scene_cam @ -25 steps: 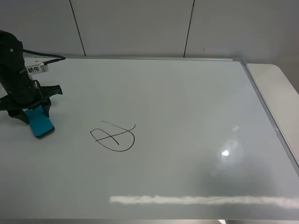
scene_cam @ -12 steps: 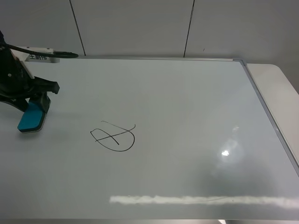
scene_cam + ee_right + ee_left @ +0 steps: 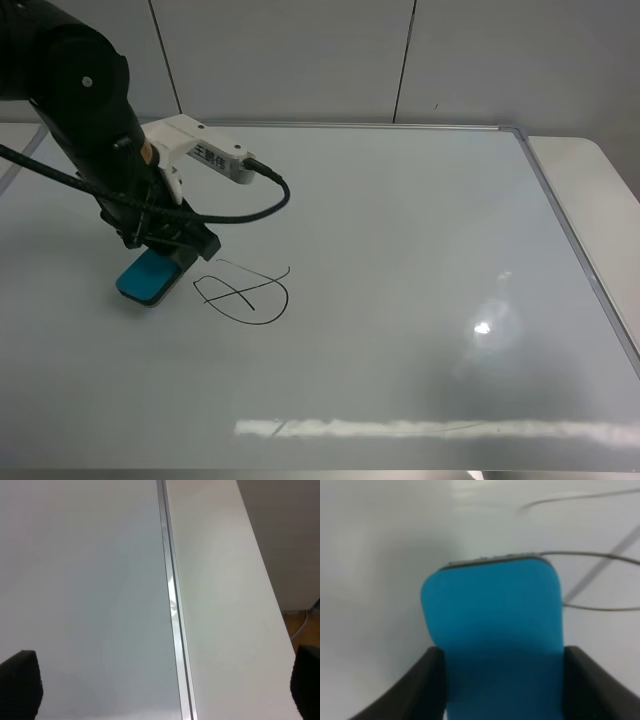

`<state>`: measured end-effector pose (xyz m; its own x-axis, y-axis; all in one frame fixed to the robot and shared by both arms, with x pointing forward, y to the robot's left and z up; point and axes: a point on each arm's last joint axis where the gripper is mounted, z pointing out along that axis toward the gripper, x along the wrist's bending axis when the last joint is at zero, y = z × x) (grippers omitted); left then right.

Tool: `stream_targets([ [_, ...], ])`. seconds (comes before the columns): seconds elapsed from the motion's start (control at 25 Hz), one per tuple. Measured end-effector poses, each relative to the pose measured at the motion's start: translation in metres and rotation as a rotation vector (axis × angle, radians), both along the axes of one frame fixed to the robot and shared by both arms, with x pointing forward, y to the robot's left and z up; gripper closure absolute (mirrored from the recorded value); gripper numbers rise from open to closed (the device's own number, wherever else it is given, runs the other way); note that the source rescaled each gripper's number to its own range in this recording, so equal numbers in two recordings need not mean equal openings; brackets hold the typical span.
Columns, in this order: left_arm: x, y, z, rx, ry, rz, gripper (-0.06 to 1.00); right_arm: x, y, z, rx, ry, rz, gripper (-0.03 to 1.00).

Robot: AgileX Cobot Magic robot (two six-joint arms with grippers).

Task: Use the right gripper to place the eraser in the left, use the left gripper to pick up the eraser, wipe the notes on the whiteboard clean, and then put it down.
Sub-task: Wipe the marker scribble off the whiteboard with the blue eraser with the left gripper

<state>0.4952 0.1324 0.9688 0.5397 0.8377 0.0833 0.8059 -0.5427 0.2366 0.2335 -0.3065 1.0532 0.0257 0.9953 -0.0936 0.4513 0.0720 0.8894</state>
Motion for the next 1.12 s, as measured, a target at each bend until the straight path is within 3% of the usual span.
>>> stream_targets([
  [0.28,-0.041,-0.07,-0.018,-0.038,-0.031,-0.265,0.92,0.0,0.0,0.0,0.0,0.0,0.0,-0.03],
  [0.48,-0.055,-0.095,-0.056,-0.023,0.025,-0.351,0.92,0.0,0.0,0.0,0.0,0.0,0.0,-0.03],
  [0.64,-0.052,-0.098,-0.077,-0.007,0.039,-0.375,0.92,0.0,0.0,0.0,0.0,0.0,0.0,-0.03],
  [0.96,-0.029,-0.087,-0.081,-0.034,0.015,-0.338,0.92,0.0,0.0,0.0,-0.004,0.0,-0.003,-0.03],
  [1.12,0.0,-0.062,-0.081,-0.051,-0.018,-0.27,0.92,0.0,-0.001,0.0,-0.005,0.0,-0.004,-0.03],
])
